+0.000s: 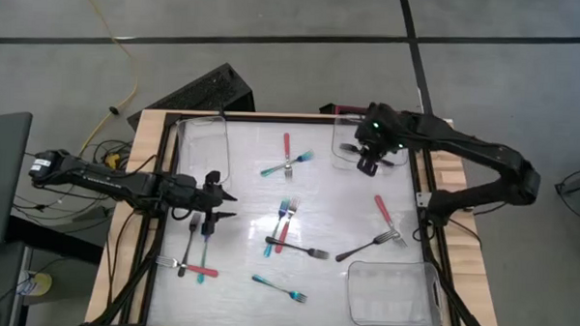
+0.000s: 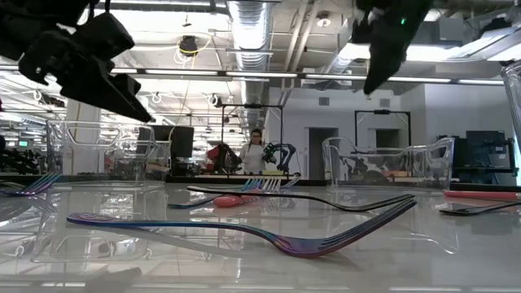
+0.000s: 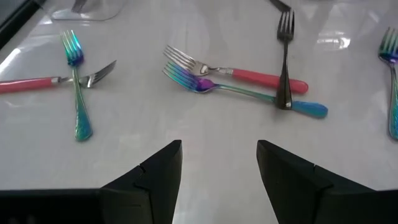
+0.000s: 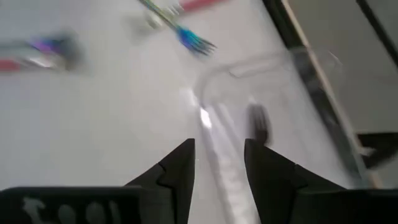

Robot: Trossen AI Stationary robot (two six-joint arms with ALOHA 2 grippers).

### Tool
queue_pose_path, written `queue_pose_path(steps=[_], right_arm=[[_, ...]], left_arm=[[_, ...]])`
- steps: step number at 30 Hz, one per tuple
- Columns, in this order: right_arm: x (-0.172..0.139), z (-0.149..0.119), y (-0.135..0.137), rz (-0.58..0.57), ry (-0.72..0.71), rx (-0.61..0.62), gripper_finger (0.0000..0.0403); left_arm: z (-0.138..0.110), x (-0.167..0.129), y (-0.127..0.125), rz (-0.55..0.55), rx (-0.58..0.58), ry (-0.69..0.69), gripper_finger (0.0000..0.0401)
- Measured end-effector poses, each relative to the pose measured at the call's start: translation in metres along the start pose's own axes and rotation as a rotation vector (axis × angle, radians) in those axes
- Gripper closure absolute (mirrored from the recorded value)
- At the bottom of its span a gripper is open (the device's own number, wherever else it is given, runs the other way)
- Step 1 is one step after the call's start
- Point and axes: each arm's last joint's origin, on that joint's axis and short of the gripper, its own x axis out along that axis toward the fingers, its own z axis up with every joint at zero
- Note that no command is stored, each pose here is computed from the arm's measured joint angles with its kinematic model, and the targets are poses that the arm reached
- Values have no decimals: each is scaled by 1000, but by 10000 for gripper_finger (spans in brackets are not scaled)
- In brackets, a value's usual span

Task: Sort silverware by color (type)
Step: Put the blue fork into the left transparent bin

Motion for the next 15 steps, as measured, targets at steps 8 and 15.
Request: queue_pose_path(steps=[8, 15], right_arm=[[-24, -5, 40, 126, -71, 17, 243], [-27, -5, 66, 202, -79, 6, 243]], left_arm=[[49, -7, -24, 54, 179, 87, 207], [84, 26, -44, 151, 97, 74, 207]])
